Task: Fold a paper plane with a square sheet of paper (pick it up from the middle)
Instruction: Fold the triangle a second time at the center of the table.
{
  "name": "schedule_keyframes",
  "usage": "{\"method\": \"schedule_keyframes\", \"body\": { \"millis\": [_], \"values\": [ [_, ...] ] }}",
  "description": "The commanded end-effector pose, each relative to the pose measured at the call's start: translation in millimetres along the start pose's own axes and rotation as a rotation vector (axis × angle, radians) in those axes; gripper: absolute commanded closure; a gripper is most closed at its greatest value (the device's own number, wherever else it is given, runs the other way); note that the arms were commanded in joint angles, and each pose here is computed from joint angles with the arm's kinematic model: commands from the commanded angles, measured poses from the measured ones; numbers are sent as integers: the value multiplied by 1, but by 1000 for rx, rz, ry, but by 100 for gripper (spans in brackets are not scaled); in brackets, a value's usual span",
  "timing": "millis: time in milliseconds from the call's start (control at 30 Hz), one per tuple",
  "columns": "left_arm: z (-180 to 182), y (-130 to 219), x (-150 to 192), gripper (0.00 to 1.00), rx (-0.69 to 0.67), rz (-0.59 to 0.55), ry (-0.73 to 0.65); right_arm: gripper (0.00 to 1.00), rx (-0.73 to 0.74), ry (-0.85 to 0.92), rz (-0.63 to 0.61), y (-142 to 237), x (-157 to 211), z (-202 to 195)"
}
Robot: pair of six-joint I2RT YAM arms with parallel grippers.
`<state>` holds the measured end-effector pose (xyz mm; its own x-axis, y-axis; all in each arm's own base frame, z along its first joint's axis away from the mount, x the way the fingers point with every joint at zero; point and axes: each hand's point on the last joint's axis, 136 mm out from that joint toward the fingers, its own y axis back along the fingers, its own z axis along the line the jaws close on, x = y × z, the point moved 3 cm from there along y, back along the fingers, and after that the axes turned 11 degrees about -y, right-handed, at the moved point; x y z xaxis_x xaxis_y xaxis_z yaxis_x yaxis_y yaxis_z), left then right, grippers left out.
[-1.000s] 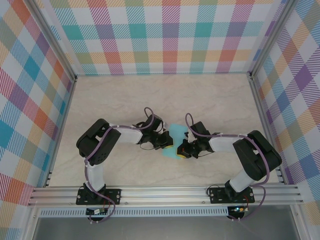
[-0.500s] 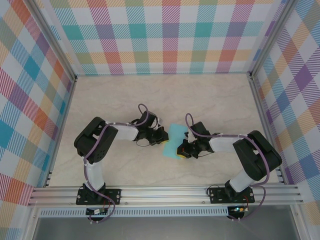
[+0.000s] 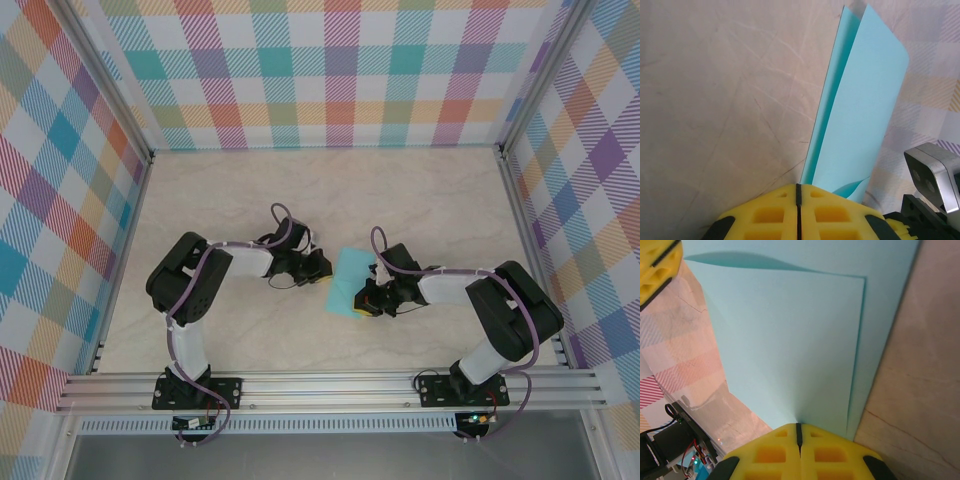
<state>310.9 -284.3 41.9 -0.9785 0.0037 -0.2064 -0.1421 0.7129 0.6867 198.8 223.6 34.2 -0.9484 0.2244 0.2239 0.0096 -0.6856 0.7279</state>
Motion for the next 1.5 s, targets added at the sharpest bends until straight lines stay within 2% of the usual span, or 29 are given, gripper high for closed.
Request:
{"method": "schedule_keyframes", "body": {
  "millis": [0, 200, 333, 433, 700, 967, 1100, 1300, 1467],
  "values": [
    [-2, 16, -16, 91, -19, -44, -9, 97, 157, -85, 14, -4, 11, -41],
    [-31, 34, -12, 89, 51, -55, -48, 97, 142, -76, 5, -3, 7, -33],
    [-54, 23, 5, 89, 140, 12, -82, 97, 126, -67, -2, -1, 6, -28],
    [-60, 12, 17, 89, 149, 57, -104, 96, 116, -63, -5, 0, 5, -24],
    [-39, -16, 27, 89, 109, 112, -62, 95, 74, -43, -12, 3, 2, -9],
    [-11, -20, 35, 91, -36, 152, -38, 94, -18, 17, -24, 11, -7, 29],
    [-9, -20, 38, 91, -45, 156, -35, 93, -29, 32, -23, 8, -11, 39],
    [-11, -21, 37, 91, -35, 158, -33, 93, 7, 13, 4, -10, -20, 40],
    [-11, -22, 36, 91, -30, 160, -32, 93, 102, -25, 17, -20, -18, 15]
  ]
}}
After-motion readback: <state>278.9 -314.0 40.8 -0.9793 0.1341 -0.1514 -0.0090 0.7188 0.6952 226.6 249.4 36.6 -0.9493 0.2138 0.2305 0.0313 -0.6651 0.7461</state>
